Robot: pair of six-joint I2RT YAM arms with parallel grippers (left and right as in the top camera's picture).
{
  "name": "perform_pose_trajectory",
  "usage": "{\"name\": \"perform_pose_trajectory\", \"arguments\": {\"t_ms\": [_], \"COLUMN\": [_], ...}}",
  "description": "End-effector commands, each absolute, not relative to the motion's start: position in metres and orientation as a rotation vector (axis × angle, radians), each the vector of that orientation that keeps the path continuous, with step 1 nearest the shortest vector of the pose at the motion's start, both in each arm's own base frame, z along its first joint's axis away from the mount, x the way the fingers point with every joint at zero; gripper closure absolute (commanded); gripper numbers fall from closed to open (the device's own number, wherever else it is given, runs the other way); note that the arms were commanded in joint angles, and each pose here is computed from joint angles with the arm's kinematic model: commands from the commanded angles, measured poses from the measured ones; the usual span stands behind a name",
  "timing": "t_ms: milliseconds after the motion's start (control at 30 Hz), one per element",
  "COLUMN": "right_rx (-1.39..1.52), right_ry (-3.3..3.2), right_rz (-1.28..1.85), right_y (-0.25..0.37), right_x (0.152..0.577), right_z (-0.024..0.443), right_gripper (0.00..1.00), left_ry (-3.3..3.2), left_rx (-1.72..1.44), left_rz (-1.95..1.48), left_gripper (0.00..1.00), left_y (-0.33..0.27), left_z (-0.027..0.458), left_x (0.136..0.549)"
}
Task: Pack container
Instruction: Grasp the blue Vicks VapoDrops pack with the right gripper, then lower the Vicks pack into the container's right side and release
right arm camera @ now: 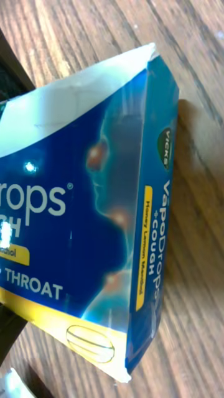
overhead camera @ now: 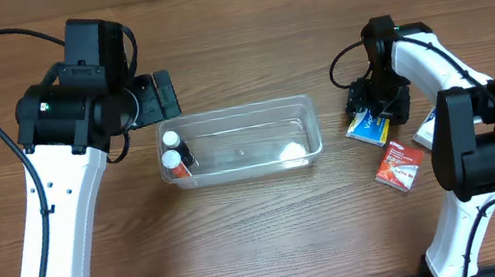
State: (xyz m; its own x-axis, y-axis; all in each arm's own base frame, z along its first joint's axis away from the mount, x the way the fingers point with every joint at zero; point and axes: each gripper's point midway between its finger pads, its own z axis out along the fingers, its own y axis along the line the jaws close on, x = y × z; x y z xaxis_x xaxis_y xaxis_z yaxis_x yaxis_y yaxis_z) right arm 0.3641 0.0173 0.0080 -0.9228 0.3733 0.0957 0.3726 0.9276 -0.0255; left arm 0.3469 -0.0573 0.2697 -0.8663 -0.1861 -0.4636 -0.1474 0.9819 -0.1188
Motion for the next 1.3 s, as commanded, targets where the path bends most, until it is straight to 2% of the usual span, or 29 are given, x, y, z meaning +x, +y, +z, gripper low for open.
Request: {"name": "perform_pose_trajectory", "arguments": {"t_ms": [0,100,233,433,567,633,733,867,1067,1267], "right_rx": [-0.553,-0.554,-0.55,-0.474,-0.188,-0.069,0.185,0.341,0.398,0.394], "right_ry": [-2.994,-3.0,-3.033,-3.3,-3.518,-3.548,-3.509,-3.441,-3.317,-3.298], "right_rz": [0.0,-0.002,-0.013,-0.101,-0.228,-0.265,-0.303,-0.289,-0.208,-0.193], "right_y": [0.018,0.018,0.018,0.026,0.072,0.095,0.15,0.185,0.197,0.196], "right_x": [0.364,0.366,0.374,0.407,0.394,0.385,0.366,0.354,0.341,0.338], "right_z": [0.008,0.008,0.024,0.142,0.226,0.238,0.229,0.2,0.142,0.114], "right_gripper": [0.28,0.33,0.34,0.35,0.34,0.34,0.34,0.34,0.34,0.34], "left_ry": [2.615,2.615,2.616,2.616,2.615,2.615,2.615,2.616,2.616,2.616], "left_rx": [-0.218,-0.218,-0.218,-0.218,-0.219,-0.219,-0.219,-0.219,-0.219,-0.219], "left_rz": [-0.091,-0.091,-0.091,-0.091,-0.091,-0.091,-0.091,-0.09,-0.09,-0.09], "left_gripper": [0.0,0.0,0.0,0.0,0.0,0.0,0.0,0.0,0.0,0.0], "left_y": [-0.054,-0.054,-0.054,-0.054,-0.054,-0.054,-0.054,-0.054,-0.054,-0.054], "left_z": [0.277,0.277,0.277,0.277,0.277,0.277,0.277,0.277,0.277,0.277], "left_x": [0.348,0.348,0.348,0.348,0.348,0.348,0.348,0.348,0.348,0.348]}}
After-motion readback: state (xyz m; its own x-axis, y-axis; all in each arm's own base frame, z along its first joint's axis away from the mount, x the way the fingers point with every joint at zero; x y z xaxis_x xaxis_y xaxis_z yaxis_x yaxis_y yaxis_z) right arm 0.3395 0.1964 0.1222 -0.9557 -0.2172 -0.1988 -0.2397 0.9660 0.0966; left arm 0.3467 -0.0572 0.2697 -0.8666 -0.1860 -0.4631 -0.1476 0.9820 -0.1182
